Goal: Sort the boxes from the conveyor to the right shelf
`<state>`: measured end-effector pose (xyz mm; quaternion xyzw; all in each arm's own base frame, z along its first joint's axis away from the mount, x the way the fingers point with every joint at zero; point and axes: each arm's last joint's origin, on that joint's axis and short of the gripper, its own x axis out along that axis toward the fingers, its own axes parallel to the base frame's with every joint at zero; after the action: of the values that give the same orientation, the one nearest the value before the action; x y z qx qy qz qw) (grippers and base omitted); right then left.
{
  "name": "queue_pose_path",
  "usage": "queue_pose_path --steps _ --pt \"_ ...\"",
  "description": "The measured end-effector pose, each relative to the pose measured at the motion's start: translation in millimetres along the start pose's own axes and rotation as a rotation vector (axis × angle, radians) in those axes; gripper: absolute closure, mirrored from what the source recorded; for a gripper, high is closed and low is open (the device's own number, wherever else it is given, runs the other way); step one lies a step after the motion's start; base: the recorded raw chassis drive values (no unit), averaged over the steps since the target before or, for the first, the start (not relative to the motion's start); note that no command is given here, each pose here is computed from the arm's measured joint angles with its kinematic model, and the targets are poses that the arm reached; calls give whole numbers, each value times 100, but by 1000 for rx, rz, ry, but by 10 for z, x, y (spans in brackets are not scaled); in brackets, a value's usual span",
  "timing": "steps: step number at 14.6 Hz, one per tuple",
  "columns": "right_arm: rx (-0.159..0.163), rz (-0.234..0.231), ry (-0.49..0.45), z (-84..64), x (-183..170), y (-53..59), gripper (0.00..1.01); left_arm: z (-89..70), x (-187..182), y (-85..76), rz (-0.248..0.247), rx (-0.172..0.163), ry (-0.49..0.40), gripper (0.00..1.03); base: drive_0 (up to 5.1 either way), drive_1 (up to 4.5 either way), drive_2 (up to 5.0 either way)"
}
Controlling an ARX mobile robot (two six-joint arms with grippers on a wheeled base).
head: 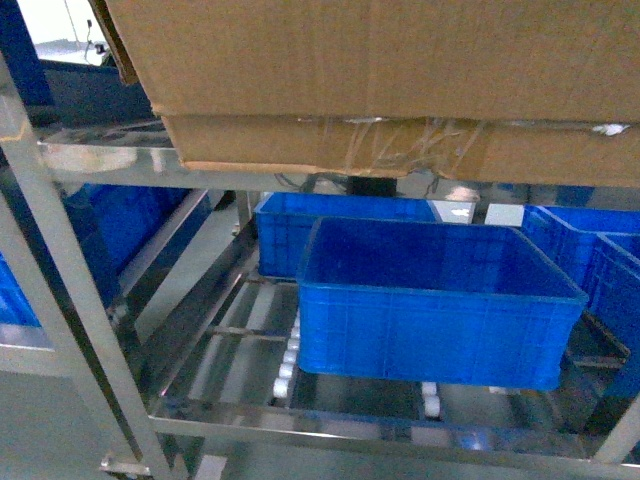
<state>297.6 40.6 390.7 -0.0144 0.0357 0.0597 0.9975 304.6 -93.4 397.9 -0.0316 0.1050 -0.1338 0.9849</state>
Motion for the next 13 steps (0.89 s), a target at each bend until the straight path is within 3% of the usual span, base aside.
queue_pose_path --steps 5,8,13 --pt "0 0 6 -9 6 0 99 -18 17 1 1 0 14 101 -1 85 -86" --pt "2 4 26 9 215 -44 99 66 272 -15 -23 3 21 101 0 0 0" --pt "7 13 70 -122 362 -50 99 -27 557 36 -28 3 74 101 0 0 0"
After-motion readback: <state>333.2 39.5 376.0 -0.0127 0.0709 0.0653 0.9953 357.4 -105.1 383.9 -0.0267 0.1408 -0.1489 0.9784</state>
